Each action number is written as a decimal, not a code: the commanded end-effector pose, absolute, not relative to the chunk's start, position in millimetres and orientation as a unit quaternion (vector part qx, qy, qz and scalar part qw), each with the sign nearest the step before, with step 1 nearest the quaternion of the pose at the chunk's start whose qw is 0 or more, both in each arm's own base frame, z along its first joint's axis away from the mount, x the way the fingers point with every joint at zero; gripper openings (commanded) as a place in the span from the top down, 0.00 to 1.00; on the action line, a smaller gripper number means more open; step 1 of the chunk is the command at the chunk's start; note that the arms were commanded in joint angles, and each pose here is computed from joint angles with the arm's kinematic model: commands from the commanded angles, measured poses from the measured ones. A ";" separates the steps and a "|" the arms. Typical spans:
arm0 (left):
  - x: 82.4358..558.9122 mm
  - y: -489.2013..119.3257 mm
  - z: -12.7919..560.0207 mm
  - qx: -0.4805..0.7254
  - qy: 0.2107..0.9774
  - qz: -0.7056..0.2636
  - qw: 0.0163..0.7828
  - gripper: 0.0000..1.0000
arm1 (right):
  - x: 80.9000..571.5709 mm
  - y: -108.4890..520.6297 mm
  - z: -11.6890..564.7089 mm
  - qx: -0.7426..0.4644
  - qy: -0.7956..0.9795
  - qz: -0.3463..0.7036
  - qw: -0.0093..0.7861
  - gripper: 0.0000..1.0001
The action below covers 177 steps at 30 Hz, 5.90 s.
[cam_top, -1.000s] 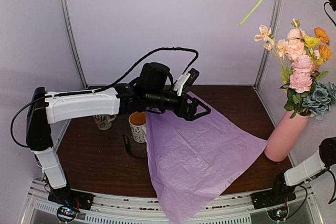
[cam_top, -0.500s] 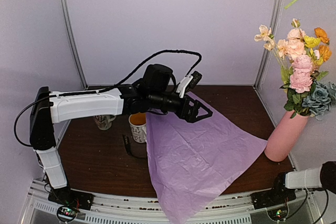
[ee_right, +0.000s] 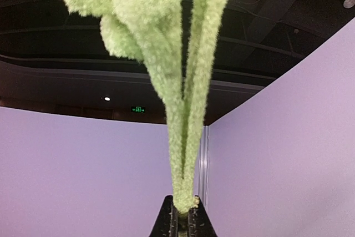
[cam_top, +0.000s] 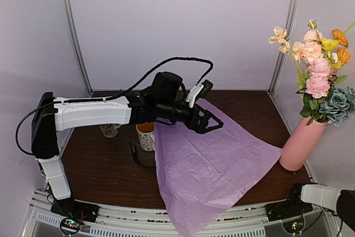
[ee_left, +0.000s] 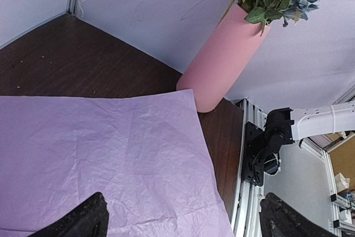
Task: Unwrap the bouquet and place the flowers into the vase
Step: Place the fake flower in the vase.
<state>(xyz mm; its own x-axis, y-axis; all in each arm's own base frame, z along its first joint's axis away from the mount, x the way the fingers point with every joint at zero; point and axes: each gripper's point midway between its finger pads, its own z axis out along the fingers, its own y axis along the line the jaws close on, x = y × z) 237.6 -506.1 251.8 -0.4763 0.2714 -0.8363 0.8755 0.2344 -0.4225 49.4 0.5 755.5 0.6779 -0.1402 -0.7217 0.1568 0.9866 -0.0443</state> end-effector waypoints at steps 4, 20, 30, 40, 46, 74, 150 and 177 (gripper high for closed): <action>235.0 -510.8 260.3 0.412 0.696 -0.483 0.335 0.02 | 86.8 -24.5 722.1 0.048 0.476 -0.130 0.868 1.00; 234.9 -525.5 244.3 0.421 0.692 -0.496 0.312 0.02 | 85.0 -14.9 668.6 -0.005 0.567 -0.161 0.808 1.00; 233.8 -528.7 238.9 0.418 0.691 -0.505 0.304 0.02 | 65.7 20.6 641.2 -0.057 0.582 -0.076 0.808 1.00; 233.1 -534.7 239.4 0.418 0.687 -0.516 0.294 0.02 | 33.2 47.2 632.2 -0.091 0.573 -0.023 0.814 1.00; 232.2 -534.9 238.9 0.417 0.689 -0.518 0.289 0.02 | 77.8 36.7 591.3 -0.078 0.646 -0.011 0.759 1.00; 226.9 -537.8 228.0 0.408 0.698 -0.524 0.269 0.02 | 134.4 3.2 579.5 -0.058 0.620 -0.090 0.777 1.00; 207.8 -539.0 206.1 0.429 0.700 -0.519 0.237 0.02 | 209.6 -25.6 539.3 0.021 0.684 -0.042 0.728 0.54; 204.3 -537.7 195.9 0.430 0.704 -0.519 0.226 0.02 | 213.2 -49.5 480.3 0.081 0.708 -0.073 0.698 1.00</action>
<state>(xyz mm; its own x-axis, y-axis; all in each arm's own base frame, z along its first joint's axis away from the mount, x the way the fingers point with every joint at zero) 209.0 -534.0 201.2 -0.5464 0.3660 -0.7534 0.8306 0.1212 -0.5435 210.6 -32.5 514.1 0.0685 -0.0142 -0.9976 0.1281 0.9918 -0.0053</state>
